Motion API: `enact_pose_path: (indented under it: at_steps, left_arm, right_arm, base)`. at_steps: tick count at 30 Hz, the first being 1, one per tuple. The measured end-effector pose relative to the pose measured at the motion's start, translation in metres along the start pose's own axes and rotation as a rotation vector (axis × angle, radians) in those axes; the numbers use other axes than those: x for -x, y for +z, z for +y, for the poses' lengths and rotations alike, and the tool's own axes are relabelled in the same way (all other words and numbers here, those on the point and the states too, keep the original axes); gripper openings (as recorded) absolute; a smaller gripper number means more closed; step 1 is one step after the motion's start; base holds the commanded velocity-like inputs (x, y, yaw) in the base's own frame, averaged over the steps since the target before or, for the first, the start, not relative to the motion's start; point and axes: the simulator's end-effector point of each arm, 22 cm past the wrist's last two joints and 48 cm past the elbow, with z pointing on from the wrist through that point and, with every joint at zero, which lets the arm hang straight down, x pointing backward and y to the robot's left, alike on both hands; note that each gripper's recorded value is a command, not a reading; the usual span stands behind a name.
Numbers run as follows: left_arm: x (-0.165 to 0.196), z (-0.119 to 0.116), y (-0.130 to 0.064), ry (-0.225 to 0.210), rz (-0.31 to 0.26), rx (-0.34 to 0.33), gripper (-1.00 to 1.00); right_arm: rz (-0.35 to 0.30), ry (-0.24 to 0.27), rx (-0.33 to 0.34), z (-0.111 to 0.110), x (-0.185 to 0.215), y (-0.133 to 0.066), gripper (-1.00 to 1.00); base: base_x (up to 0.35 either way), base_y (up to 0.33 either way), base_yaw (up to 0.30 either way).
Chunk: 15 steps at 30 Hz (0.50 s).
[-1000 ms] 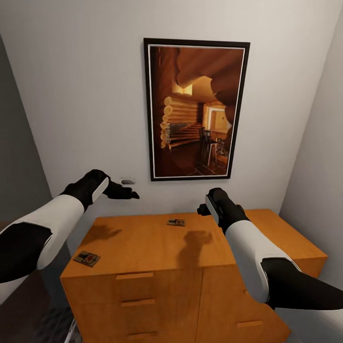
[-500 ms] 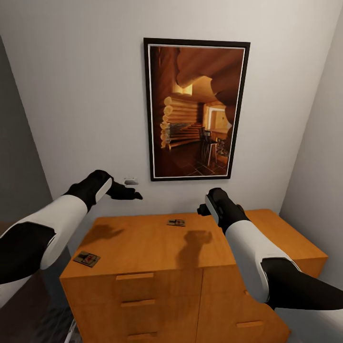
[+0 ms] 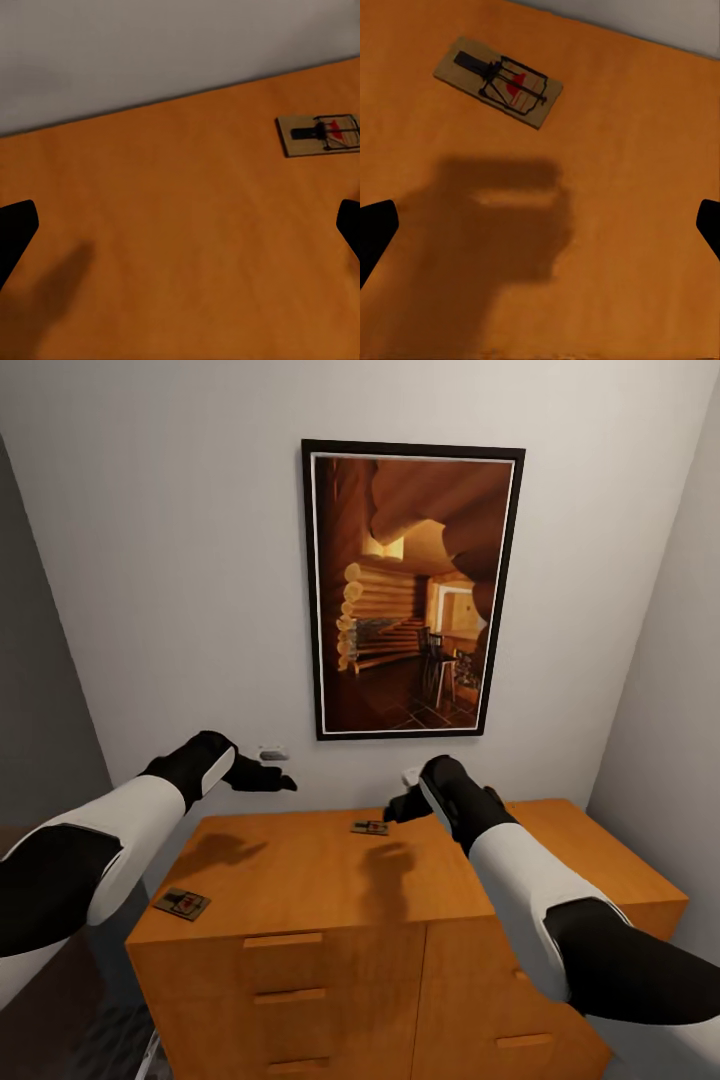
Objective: Take the four mousetraps from the cabinet in the bathroom and place them on the bathroom floor. Make sure all four end up on the same floor surface, and ensure that at least two of them are either under or directly next to the same bathroom sink.
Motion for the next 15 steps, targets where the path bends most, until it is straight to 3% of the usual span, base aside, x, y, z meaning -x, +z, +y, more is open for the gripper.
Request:
enact_pose_path:
  at_steps: [6,15]
  left_arm:
    - [-0.0022,0.0011,0.0008,-0.002,0.004,0.002,1.0]
    - [-0.0077,-0.0027,0.0043,-0.003,0.018,-0.001,1.0]
  right_arm:
    - [0.02,-0.016,0.018,0.0066,-0.004,-0.0006,1.0]
    - [0.028,-0.018,0.021,0.0082,-0.0058,-0.0008,1.0]
  base:
    - [0.09,0.0,0.0]
    - [0.265,0.0,0.0]
